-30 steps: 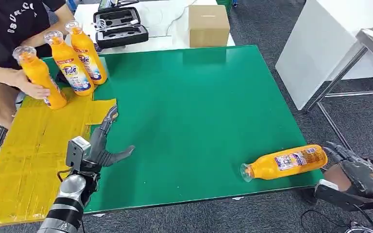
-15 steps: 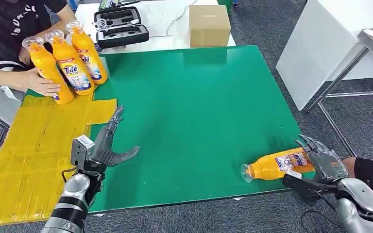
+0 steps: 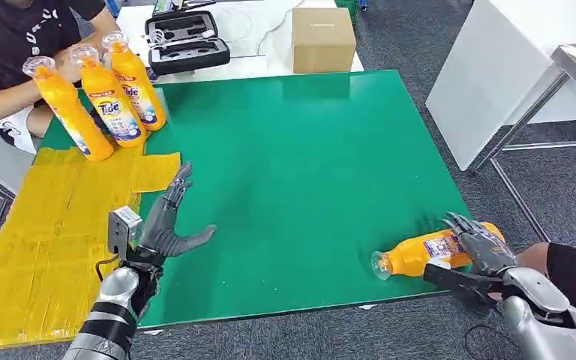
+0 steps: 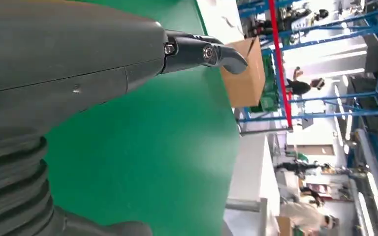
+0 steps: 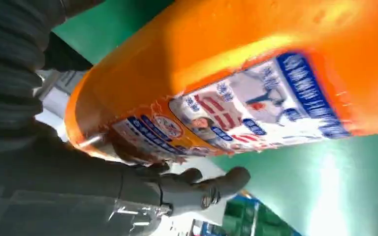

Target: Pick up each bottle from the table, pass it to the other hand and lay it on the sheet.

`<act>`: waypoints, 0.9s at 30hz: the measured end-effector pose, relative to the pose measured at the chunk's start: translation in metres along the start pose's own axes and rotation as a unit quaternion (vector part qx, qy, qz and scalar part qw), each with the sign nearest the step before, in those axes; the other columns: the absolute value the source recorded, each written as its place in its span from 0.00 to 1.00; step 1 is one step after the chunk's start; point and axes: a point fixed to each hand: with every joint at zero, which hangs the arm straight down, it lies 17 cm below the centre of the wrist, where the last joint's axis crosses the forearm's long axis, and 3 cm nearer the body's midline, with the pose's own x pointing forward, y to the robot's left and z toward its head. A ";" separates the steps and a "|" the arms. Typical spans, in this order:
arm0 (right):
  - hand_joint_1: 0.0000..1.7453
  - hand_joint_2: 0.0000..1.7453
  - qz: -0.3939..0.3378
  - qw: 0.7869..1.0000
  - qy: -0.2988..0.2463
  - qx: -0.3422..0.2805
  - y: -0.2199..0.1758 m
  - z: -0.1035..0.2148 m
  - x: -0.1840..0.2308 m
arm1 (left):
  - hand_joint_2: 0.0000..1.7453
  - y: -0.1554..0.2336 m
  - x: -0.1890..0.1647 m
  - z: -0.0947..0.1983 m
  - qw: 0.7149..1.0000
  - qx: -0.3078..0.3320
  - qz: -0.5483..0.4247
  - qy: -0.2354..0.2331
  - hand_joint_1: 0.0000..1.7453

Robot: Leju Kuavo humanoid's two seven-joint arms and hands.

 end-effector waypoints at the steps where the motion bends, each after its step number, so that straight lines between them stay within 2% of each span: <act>1: 1.00 1.00 0.002 1.000 0.008 0.015 0.002 0.002 -0.008 | 1.00 -0.001 0.000 0.000 1.000 -0.002 0.005 0.000 0.00; 5: 1.00 1.00 0.010 0.996 0.027 0.082 0.009 0.016 -0.041 | 1.00 0.000 -0.003 0.003 1.000 -0.003 0.011 0.002 0.00; 18: 1.00 1.00 0.038 0.992 0.036 0.117 0.008 0.025 -0.061 | 1.00 0.004 -0.011 0.007 1.000 0.002 0.014 0.012 0.00; 22: 1.00 1.00 0.045 0.992 0.032 0.110 0.006 0.023 -0.060 | 1.00 0.006 -0.013 0.007 1.000 0.006 0.012 0.014 0.00; 25: 1.00 1.00 0.065 0.996 0.021 0.055 -0.008 0.009 -0.047 | 1.00 0.007 -0.014 0.008 1.000 0.010 0.010 0.017 0.00; 27: 1.00 1.00 0.065 0.996 0.021 0.055 -0.008 0.009 -0.047 | 1.00 0.007 -0.014 0.008 1.000 0.010 0.010 0.017 0.00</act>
